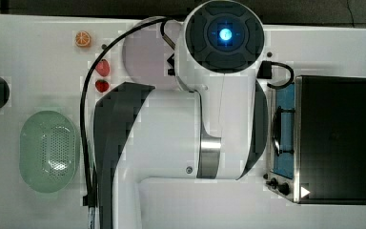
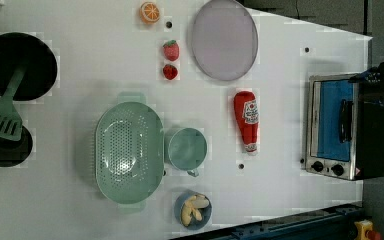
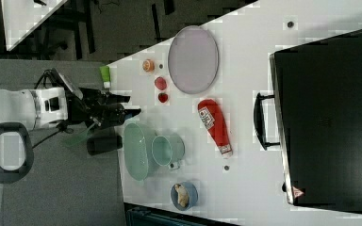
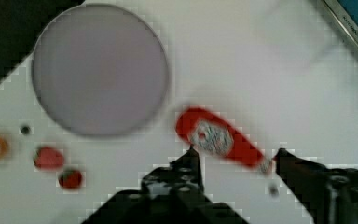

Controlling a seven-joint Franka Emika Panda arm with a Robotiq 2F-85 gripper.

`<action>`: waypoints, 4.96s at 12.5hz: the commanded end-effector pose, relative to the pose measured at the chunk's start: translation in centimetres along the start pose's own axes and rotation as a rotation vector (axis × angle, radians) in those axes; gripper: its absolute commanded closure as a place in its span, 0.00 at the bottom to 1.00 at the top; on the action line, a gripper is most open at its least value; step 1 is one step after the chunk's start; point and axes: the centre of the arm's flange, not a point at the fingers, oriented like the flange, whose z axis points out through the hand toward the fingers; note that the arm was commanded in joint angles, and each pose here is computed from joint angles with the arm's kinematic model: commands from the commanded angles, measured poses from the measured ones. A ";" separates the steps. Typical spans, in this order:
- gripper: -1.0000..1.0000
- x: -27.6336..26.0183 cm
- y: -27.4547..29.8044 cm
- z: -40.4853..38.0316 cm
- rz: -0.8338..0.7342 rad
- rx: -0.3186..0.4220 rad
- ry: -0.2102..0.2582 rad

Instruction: Pick Ketchup from the table and place it in strainer.

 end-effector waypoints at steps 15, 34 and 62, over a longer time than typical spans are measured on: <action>0.00 -1.1 1.4 10.1 -0.930 0.013 -0.042; 0.00 -5.2 2.1 36.1 -1.080 -0.014 -0.027; 0.39 -29.5 -14.2 15.4 -0.689 0.031 -0.044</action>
